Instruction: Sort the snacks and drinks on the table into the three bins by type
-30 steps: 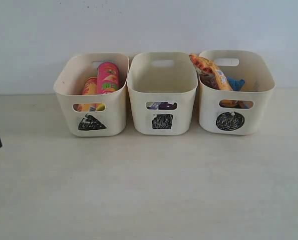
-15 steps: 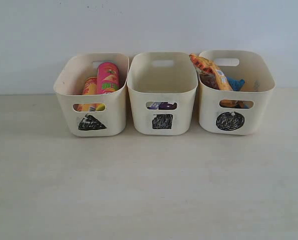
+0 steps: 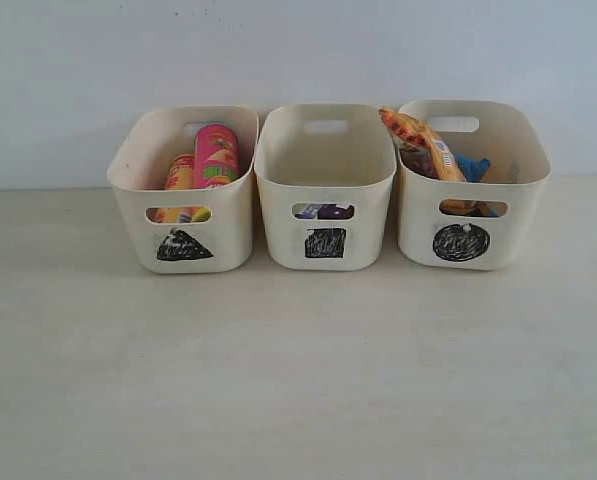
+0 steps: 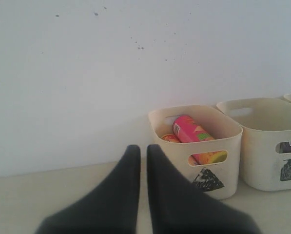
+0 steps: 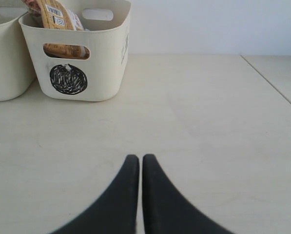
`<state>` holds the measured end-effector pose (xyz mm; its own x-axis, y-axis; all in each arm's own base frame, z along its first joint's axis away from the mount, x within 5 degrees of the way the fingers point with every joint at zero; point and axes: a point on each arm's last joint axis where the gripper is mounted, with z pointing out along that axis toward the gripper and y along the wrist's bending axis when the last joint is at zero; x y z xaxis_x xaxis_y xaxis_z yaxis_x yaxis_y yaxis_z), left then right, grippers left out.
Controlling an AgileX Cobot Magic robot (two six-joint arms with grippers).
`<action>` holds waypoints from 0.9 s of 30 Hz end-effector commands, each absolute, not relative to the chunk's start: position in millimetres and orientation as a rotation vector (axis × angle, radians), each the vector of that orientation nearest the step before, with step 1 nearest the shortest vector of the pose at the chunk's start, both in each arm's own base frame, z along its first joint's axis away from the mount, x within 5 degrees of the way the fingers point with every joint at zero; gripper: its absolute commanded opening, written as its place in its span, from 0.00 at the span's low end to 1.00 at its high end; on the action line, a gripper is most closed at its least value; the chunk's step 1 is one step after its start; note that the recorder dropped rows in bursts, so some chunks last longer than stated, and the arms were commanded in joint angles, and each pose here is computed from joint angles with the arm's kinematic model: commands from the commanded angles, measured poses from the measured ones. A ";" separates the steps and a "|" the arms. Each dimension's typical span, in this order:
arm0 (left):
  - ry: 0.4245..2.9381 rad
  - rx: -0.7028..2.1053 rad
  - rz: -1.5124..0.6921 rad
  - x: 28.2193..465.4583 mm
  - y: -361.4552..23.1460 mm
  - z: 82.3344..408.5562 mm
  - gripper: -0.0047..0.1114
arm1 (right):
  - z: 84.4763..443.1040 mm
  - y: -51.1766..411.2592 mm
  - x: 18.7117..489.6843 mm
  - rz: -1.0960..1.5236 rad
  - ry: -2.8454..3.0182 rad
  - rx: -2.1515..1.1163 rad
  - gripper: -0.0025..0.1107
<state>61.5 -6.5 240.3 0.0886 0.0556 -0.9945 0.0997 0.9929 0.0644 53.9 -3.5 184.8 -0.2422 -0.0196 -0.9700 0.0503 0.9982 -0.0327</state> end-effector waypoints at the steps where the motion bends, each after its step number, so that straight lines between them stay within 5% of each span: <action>1: 1.493 0.125 -0.037 61.9 -6.7 232.8 0.07 | 184.0 -3.6 53.8 -0.066 1.807 0.026 0.02; 14: 1.459 0.090 -0.072 56.4 -6.1 215.5 0.07 | 184.0 -3.6 53.8 -0.066 1.807 0.026 0.02; 27: 1.728 0.122 -0.007 55.2 -3.3 190.7 0.07 | 184.0 -3.6 53.8 -0.066 1.807 0.026 0.02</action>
